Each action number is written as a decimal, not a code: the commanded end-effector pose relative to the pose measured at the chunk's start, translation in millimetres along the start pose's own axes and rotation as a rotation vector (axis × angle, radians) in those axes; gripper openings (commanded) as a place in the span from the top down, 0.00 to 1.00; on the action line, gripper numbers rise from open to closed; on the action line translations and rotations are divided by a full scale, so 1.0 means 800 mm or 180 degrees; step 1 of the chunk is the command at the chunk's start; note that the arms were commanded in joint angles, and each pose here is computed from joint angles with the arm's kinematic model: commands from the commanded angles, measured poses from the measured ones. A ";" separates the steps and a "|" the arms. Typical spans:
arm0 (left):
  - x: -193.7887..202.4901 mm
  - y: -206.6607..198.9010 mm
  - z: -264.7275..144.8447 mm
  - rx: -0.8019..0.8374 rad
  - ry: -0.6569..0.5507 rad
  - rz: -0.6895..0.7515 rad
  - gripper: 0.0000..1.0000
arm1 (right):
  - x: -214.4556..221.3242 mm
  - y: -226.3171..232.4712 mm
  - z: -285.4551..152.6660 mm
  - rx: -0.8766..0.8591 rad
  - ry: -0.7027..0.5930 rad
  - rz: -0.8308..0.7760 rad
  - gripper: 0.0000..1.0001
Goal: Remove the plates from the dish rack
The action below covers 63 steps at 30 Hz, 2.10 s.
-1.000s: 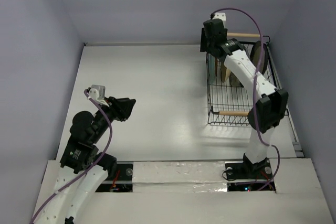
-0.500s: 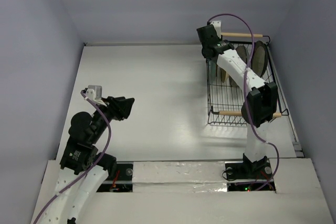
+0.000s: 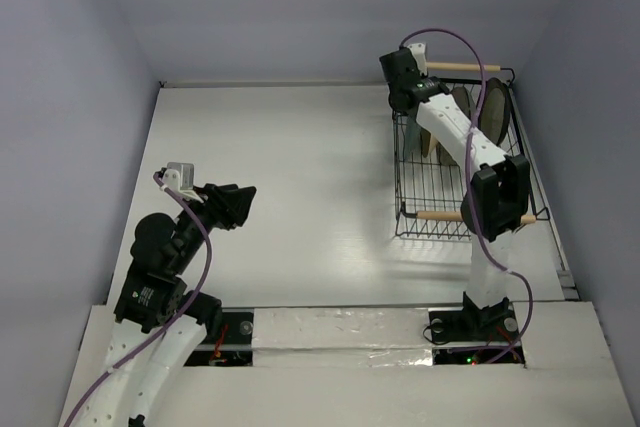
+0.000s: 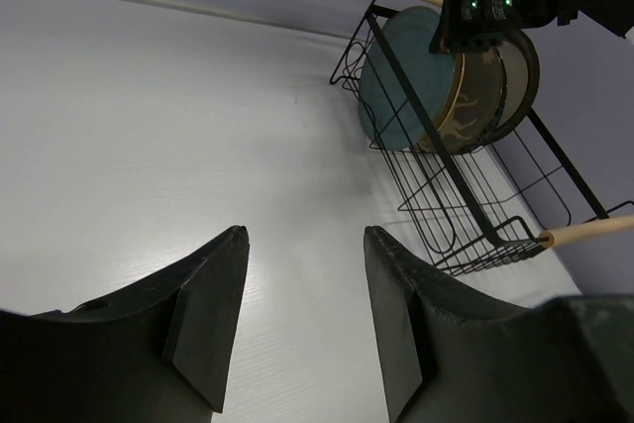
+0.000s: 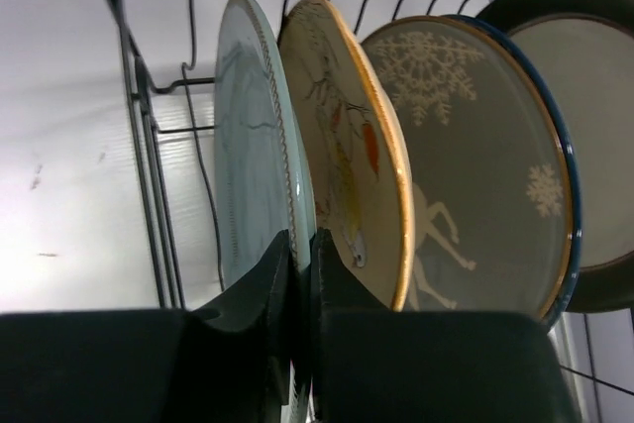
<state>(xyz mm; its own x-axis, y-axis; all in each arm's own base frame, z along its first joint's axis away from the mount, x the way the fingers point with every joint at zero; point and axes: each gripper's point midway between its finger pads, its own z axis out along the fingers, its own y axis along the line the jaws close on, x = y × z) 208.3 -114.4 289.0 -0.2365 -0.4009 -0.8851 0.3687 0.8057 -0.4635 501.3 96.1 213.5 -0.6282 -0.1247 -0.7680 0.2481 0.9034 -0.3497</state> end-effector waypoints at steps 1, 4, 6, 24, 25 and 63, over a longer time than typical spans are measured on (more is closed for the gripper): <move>-0.007 -0.002 0.001 0.0025 -0.0082 -0.0006 0.53 | -0.036 -0.014 -0.020 0.0000 -0.0266 0.0219 1.00; -0.007 -0.002 0.002 0.0018 -0.0080 -0.0011 0.53 | -0.057 -0.037 -0.039 0.0085 -0.0418 0.0216 1.00; -0.006 -0.002 0.002 0.0025 -0.0072 -0.0012 0.53 | -0.068 -0.050 -0.051 0.0113 -0.0493 0.0202 1.00; -0.005 0.005 0.006 -0.0049 -0.0056 -0.0034 0.53 | -0.166 -0.138 -0.267 -0.0436 -0.1626 0.1150 1.00; -0.004 0.006 0.007 -0.0056 -0.0043 -0.0031 0.53 | -0.169 -0.110 -0.279 -0.0742 -0.1688 0.1252 1.00; -0.055 -0.039 0.008 0.0261 -0.0304 -0.0748 0.01 | 0.057 0.415 -0.177 -0.3283 0.0263 0.2270 0.50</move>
<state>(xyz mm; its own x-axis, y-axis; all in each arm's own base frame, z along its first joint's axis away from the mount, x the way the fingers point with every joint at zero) 216.6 -113.5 290.1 -0.2776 -0.5188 -0.8086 0.2928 0.7559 -0.5855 454.5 424.7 83.8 -0.6758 0.4512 -0.5828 -0.0228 0.7776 0.6284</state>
